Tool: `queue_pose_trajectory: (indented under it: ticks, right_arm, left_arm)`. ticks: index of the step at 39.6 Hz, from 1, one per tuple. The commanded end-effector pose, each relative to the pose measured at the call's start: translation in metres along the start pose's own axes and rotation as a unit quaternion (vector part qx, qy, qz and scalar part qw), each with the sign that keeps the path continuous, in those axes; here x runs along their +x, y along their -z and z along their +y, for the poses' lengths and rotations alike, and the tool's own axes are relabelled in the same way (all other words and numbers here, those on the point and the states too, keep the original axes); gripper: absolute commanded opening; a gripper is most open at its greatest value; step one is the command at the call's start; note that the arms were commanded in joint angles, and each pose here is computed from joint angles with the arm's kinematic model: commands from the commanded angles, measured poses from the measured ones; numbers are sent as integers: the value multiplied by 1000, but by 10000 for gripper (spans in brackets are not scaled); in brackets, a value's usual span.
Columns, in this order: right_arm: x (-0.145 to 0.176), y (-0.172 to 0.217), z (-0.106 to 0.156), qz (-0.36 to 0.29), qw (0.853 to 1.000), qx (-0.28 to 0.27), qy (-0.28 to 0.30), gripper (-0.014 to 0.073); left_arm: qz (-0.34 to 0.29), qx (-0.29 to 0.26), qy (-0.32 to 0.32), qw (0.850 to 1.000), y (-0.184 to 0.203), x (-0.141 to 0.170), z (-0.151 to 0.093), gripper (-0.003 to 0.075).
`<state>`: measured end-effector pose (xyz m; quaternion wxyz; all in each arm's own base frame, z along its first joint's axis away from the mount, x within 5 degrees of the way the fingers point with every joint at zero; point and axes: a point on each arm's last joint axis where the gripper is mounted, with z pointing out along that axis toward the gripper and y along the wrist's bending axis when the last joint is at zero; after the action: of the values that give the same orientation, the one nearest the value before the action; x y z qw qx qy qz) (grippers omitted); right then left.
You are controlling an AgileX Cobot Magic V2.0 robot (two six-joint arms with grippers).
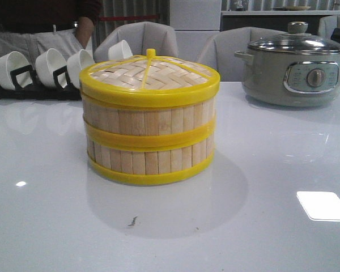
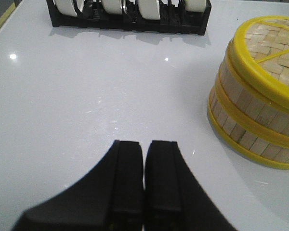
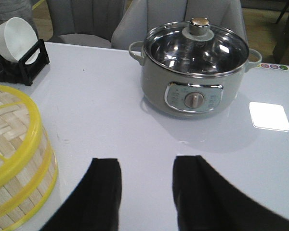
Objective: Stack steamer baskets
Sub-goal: 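Open the right gripper and raise it off the lid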
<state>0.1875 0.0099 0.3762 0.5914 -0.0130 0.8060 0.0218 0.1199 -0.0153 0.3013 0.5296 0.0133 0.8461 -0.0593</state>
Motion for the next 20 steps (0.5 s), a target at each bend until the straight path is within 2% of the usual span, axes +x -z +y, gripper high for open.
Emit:
queue_pose_trajectory:
  ticks: [1, 20]
  right_arm:
    - [-2, 18, -5, -71, 997, 14, -3, 374]
    - [72, 68, -14, -96, 994, 58, -12, 373]
  left_arm:
    - [-54, 5, 5, 999, 5, -16, -1, 85]
    - [-54, 5, 5, 999, 5, -16, -1, 85]
